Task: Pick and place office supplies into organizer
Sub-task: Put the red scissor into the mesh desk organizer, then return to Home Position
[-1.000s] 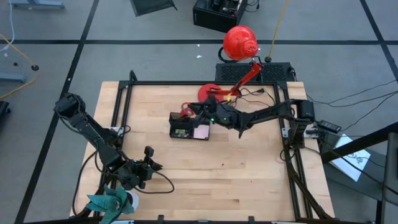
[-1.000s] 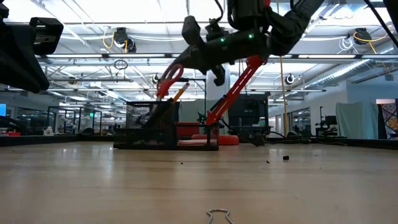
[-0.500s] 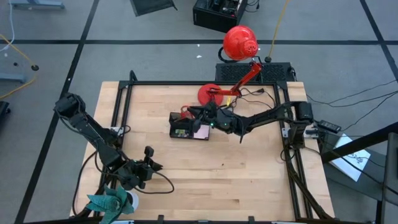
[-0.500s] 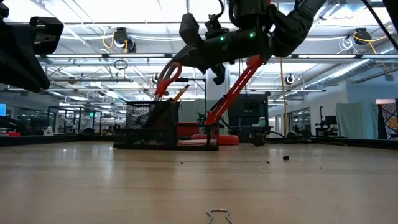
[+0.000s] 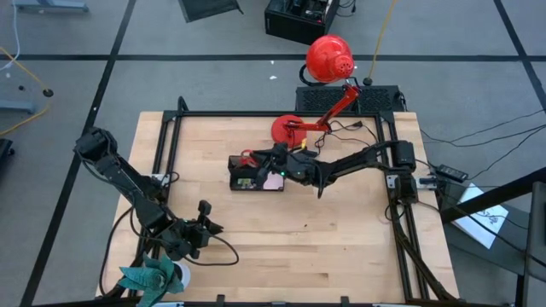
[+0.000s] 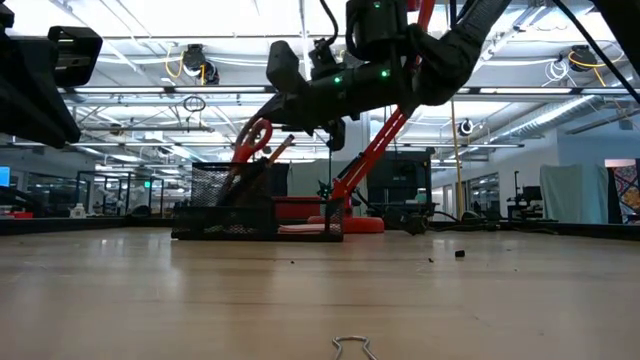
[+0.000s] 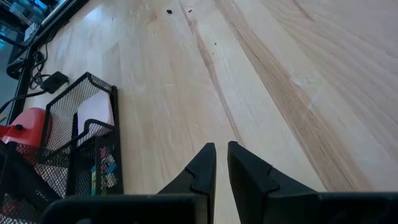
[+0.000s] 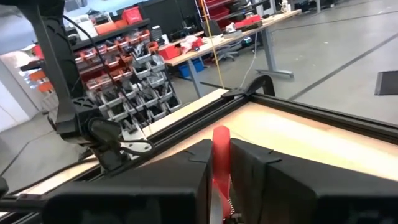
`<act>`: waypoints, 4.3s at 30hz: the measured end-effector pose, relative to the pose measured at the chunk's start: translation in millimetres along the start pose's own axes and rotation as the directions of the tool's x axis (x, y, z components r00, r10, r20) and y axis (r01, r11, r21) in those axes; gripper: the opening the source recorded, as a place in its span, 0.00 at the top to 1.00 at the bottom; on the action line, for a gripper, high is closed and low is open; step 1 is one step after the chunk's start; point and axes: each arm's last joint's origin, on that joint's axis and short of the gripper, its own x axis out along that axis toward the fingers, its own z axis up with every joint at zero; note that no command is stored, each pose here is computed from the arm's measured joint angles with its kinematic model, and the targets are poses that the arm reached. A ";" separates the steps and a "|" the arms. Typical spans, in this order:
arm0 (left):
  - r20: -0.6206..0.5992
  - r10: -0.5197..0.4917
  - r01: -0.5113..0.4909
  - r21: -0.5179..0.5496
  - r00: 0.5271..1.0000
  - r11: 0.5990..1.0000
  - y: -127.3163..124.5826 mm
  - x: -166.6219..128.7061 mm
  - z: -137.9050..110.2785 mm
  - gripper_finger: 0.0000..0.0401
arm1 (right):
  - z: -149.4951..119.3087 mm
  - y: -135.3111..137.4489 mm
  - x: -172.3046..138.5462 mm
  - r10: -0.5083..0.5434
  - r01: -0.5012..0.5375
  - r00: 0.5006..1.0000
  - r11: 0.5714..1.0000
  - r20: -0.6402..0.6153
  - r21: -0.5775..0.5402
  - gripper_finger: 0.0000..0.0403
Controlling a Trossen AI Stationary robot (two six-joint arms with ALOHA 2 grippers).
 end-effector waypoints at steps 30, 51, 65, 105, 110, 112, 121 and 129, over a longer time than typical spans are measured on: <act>-0.002 -0.021 0.021 -0.019 1.000 1.000 -0.6 0.0 -0.1 0.88 | 62.8 26.5 -33.5 0.065 -0.063 0.998 0.978 0.002 -0.200 0.44; 0.125 0.253 -0.264 0.082 0.959 0.961 41.9 -8.8 28.6 0.88 | 119.1 71.1 -152.8 0.251 -0.336 0.942 0.731 -0.224 -0.594 0.97; 0.476 0.302 -0.137 -0.351 0.826 0.926 117.9 -125.1 2.5 0.88 | 81.3 6.5 -211.9 0.333 -0.309 0.942 0.807 -0.044 -0.502 1.00; 0.561 0.326 -0.131 -0.359 0.761 0.924 111.0 -77.6 -77.8 1.00 | 26.2 -101.1 -234.2 0.364 -0.339 0.927 0.917 0.093 -0.212 1.00; 0.487 0.373 -0.125 -0.467 0.790 0.875 118.0 -72.0 -84.3 1.00 | 29.3 -108.1 -232.6 0.404 -0.384 0.911 0.903 0.080 -0.191 1.00; 0.475 0.378 -0.113 -0.495 0.795 0.861 118.3 -69.1 -87.3 1.00 | 29.2 -107.5 -232.8 0.407 -0.387 0.910 0.902 0.079 -0.191 1.00; 0.548 0.379 -0.081 -0.491 0.745 0.868 106.5 -43.8 -104.0 1.00 | 34.7 -104.6 -240.9 0.418 -0.379 0.898 0.893 0.138 -0.241 1.00; 0.509 0.384 -0.129 -0.466 0.771 0.876 111.7 -51.1 -102.3 1.00 | 36.1 -109.1 -261.3 0.428 -0.388 0.892 0.890 0.144 -0.240 1.00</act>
